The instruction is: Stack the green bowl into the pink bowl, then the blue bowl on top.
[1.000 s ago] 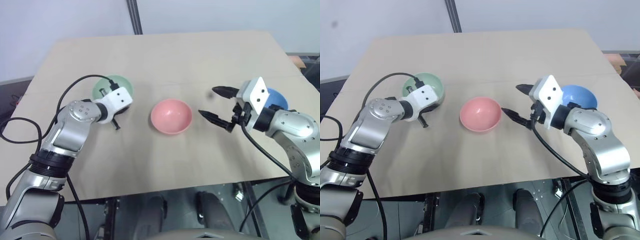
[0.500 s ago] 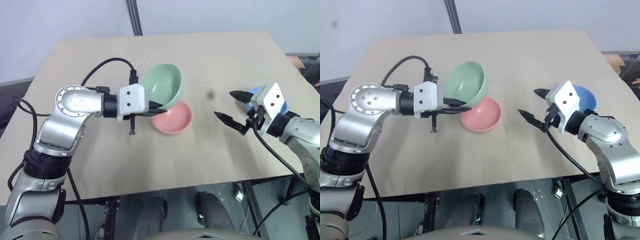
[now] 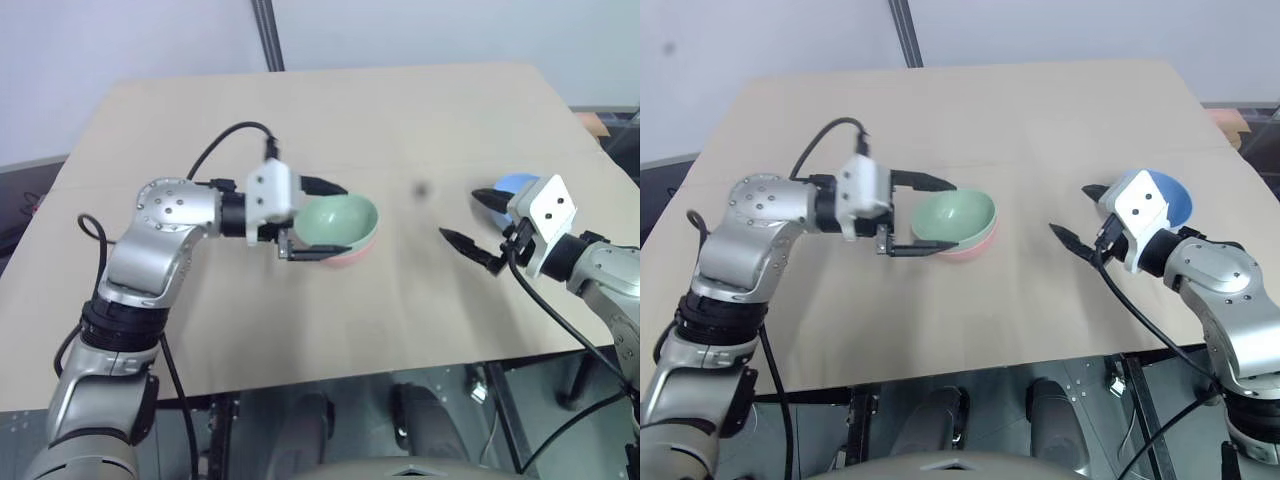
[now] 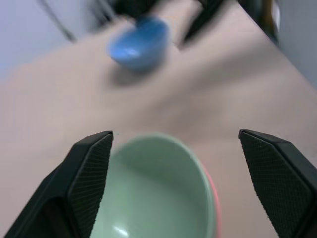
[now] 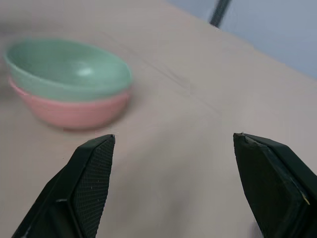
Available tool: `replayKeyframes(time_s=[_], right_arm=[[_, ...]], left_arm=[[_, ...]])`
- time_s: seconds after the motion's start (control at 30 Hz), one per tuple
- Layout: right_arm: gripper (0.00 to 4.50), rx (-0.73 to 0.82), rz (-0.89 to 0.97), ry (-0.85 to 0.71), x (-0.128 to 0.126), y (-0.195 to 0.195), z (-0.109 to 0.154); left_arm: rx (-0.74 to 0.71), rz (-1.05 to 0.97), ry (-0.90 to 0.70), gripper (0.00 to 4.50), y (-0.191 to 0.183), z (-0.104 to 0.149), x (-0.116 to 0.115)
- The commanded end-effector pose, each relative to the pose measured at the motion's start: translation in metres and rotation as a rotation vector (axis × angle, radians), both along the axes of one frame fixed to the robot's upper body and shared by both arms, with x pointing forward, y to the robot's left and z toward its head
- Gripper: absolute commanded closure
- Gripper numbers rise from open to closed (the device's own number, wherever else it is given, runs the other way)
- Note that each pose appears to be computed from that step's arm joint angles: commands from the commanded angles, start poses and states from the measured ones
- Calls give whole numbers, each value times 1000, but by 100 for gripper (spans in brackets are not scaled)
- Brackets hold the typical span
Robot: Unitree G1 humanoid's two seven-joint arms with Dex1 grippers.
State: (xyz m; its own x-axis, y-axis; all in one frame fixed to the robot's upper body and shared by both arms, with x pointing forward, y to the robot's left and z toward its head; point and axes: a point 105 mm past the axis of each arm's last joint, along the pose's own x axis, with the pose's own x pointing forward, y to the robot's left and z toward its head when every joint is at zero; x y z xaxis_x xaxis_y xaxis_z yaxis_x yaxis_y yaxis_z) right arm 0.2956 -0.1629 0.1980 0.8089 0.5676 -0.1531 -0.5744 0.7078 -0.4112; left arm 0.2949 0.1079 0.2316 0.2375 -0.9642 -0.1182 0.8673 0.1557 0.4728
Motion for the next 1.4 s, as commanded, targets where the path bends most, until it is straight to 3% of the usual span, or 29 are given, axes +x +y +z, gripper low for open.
replayKeyframes(time_s=[0.03, 0.13, 0.27, 0.33, 0.37, 0.4, 0.57, 0.6, 0.8, 0.87, 0.97, 1.03, 1.13, 1.2, 1.33, 1.37, 1.4], right_arm=[[49, -51, -200, 6, 18, -37, -5], [49, -45, -314, 78, 31, -59, -19], [49, -18, -359, 148, 43, -72, -34], [107, -11, -357, 178, 49, -73, -41], [168, -9, -352, 188, 51, -73, -43], [173, -9, -349, 194, 53, -73, -44], [423, -34, -330, 199, 59, -72, -45], [446, -42, -328, 197, 59, -73, -45], [446, -81, -225, 114, 61, -55, -29], [446, -42, -45, 31, 52, -20, -8], [446, 69, 317, -75, 17, 53, 28], [446, 116, 450, -93, 3, 81, 40], [446, 134, 608, -87, -11, 116, 46], [446, 74, 700, -47, -13, 141, 32], [292, -49, 756, 35, -8, 154, -5], [236, -73, 756, 35, -6, 152, -10], [215, -69, 729, 10, -2, 150, -7]], left_arm=[[-156, 13, 14, 9, 18, 15, -9], [-156, -94, 76, 9, 27, 11, -30], [-163, -132, 143, 9, 36, 13, -39], [-160, -131, 143, 0, 38, 13, -42], [-158, -130, 144, 0, 39, 13, -43], [-157, -130, 146, 0, 39, 13, -44], [-160, -116, 154, 0, 39, 11, -48], [-161, -108, 156, 0, 39, 10, -48], [-195, -40, 153, 0, 46, 10, -43], [-206, 13, 155, 0, 51, 7, -37], [-208, 128, 143, 0, 65, -2, -24], [-224, 181, 137, 0, 72, -4, -16], [-232, 235, 141, 0, 82, -7, -10], [-231, 276, 135, 0, 90, -9, -6], [-221, 310, 124, 0, 94, -14, -6], [-216, 318, 121, 0, 95, -15, -6], [-214, 324, 122, 0, 95, -15, -7]])
